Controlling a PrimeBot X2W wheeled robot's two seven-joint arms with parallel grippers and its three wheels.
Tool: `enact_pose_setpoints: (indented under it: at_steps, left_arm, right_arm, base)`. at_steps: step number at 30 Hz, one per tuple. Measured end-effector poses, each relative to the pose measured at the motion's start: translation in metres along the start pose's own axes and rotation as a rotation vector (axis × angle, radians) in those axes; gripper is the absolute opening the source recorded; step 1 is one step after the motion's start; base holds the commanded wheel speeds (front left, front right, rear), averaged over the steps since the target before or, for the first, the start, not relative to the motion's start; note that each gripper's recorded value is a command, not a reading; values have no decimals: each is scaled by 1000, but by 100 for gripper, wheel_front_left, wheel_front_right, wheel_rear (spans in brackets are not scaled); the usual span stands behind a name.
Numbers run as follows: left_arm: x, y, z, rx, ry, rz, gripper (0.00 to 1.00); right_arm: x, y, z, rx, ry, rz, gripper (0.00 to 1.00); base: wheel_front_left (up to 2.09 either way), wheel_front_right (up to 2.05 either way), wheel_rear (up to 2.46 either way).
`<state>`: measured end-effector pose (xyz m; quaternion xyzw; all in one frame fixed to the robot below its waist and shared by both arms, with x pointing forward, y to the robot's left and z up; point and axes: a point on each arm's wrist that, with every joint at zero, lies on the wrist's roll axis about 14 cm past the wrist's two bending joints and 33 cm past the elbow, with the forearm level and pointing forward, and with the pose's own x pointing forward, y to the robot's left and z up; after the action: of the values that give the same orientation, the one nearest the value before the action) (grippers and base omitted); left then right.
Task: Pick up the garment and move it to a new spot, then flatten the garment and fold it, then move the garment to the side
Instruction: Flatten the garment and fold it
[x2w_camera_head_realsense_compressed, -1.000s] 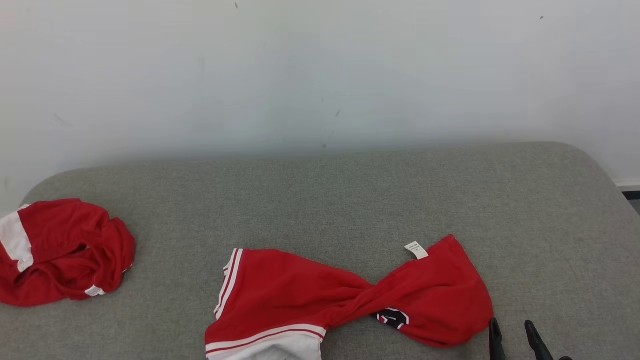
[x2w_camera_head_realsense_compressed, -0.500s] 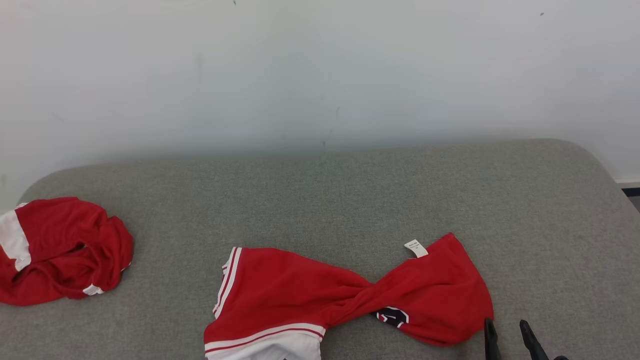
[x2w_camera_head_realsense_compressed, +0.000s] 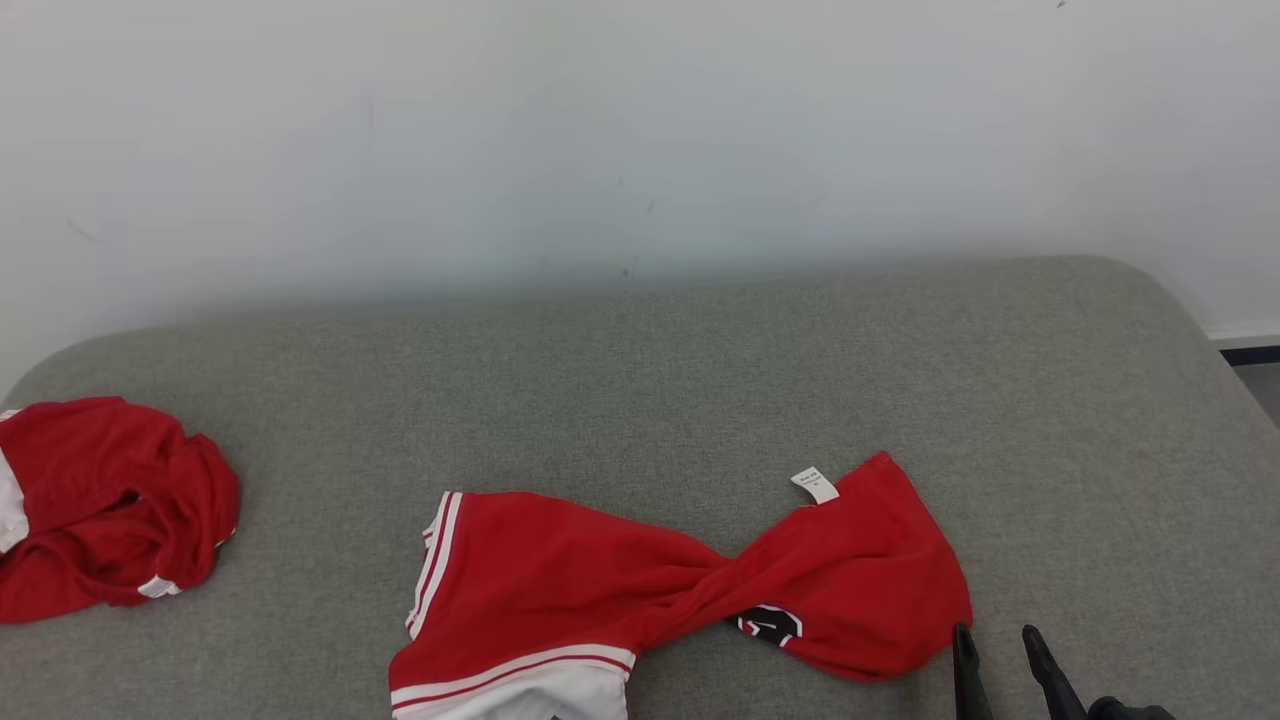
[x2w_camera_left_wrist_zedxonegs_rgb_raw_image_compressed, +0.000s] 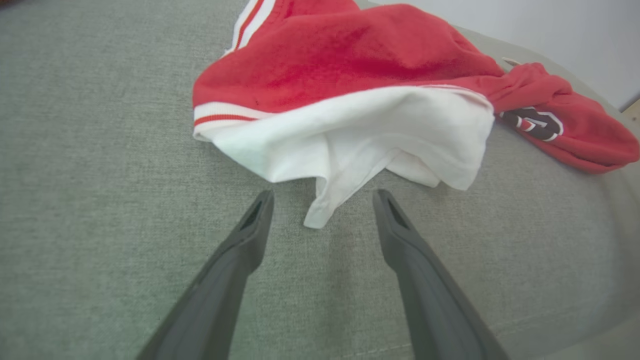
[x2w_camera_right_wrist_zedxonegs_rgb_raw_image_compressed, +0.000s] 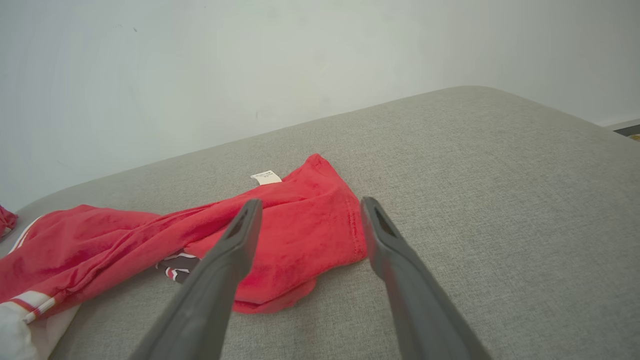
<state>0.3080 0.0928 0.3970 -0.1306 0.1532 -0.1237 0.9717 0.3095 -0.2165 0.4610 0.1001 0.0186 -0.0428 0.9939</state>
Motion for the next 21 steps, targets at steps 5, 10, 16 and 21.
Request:
enact_pose_setpoints:
  at_steps: [5,10,16,21]
  left_arm:
    - [7,0,-8,-1,39,2,100]
    - [17,4,-11,0,66,21,70]
    - [22,7,-11,-17,77,36,0]
    - [23,9,-11,-28,77,41,0]
  right_arm:
    - [2,-1,-1,4,4,-4,100]
    - [6,4,-3,-4,13,11,100]
    - [20,5,5,-54,23,20,100]
    - [43,-4,15,-101,100,14,100]
  base:
    - [0,0,0]
    - [0,0,0]
    - [0,0,0]
    - [0,0,0]
